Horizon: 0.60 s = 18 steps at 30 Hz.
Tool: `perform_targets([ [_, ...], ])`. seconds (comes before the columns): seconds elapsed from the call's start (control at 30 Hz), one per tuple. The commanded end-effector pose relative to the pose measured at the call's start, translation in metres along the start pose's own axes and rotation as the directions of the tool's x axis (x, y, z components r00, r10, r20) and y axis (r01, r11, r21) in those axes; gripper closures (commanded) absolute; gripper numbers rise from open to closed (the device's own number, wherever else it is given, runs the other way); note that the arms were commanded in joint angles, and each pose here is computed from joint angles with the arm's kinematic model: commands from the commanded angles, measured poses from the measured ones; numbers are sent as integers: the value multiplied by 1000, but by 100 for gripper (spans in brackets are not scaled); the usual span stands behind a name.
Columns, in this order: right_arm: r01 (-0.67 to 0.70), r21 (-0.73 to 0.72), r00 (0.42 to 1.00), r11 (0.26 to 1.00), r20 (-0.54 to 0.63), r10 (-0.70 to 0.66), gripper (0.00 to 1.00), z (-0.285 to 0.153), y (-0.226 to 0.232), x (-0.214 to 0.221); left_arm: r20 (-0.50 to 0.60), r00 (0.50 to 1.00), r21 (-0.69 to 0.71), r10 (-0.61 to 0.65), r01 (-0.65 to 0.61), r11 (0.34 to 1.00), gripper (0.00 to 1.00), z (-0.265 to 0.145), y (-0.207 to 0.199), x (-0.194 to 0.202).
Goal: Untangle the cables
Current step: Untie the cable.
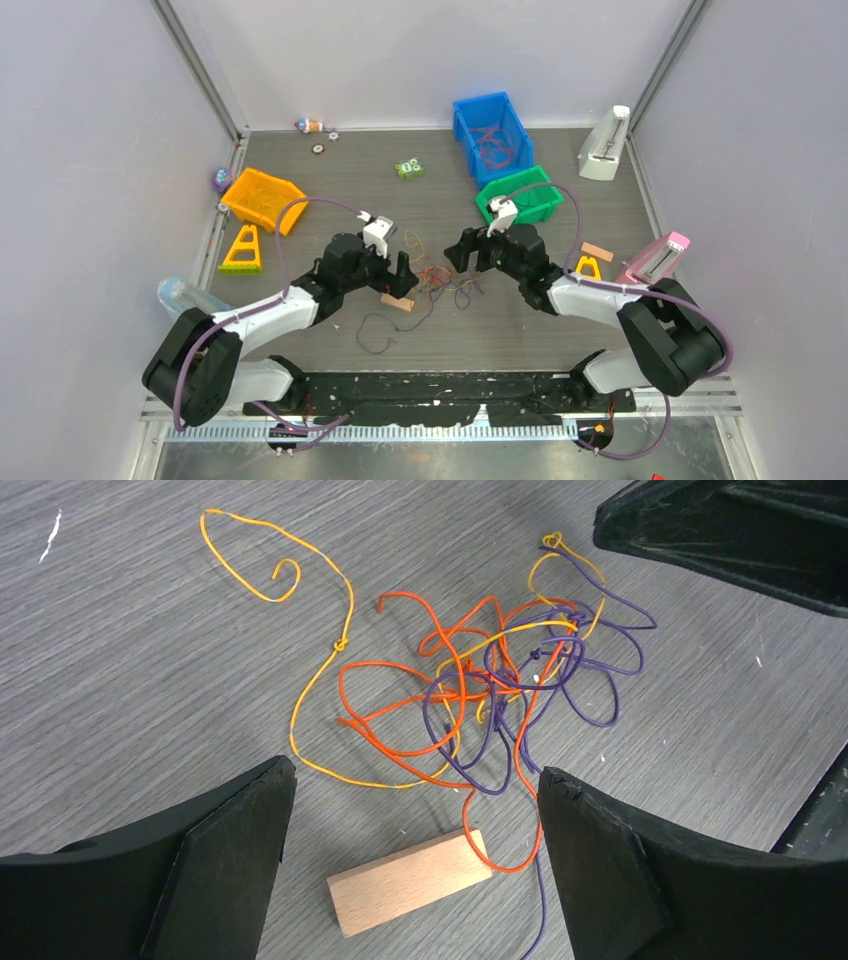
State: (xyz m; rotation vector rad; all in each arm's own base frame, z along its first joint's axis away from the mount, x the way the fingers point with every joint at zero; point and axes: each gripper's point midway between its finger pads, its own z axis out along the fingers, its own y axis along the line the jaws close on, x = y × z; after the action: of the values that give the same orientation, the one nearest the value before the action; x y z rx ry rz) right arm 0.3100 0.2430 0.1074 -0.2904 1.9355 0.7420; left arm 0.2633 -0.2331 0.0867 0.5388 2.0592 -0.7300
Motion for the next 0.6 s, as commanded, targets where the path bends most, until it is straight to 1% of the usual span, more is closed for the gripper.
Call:
perform_targets([
  [0.0, 12, -1, 1000, 1000, -23, -12, 12, 17, 6, -5, -9, 1000, -35, -9, 9, 999, 8, 6, 4, -11],
  [0.1, -2, -11, 997, 1000, -77, 1, 12, 26, 9, 2, -39, 999, -60, -16, 14, 998, 8, 8, 9, -7],
  [0.17, -7, -26, 994, 1000, -106, 4, 15, 31, 12, 8, -52, 998, -76, -21, 17, 997, 9, 9, 12, -5],
  [0.23, -15, -41, 991, 999, -136, 10, 18, 36, 15, 15, -63, 998, -82, -26, 20, 996, 9, 11, 13, -3],
  [0.27, -21, -59, 989, 998, -147, 12, 24, 36, 18, 17, -67, 997, -81, -29, 23, 996, 10, 12, 13, -3],
  [0.33, -20, -85, 987, 996, -162, 6, 29, 39, 25, 20, -83, 996, -78, -32, 26, 997, 12, 13, 13, 0],
  [0.47, -3, -111, 988, 994, -156, -14, 30, 36, 32, 20, -93, 995, -59, -29, 24, 998, 15, 15, 10, 1],
  [0.57, 17, -125, 993, 992, -112, -31, 30, 27, 35, 10, -85, 996, -17, -20, 19, 1000, 20, 15, 3, 0],
])
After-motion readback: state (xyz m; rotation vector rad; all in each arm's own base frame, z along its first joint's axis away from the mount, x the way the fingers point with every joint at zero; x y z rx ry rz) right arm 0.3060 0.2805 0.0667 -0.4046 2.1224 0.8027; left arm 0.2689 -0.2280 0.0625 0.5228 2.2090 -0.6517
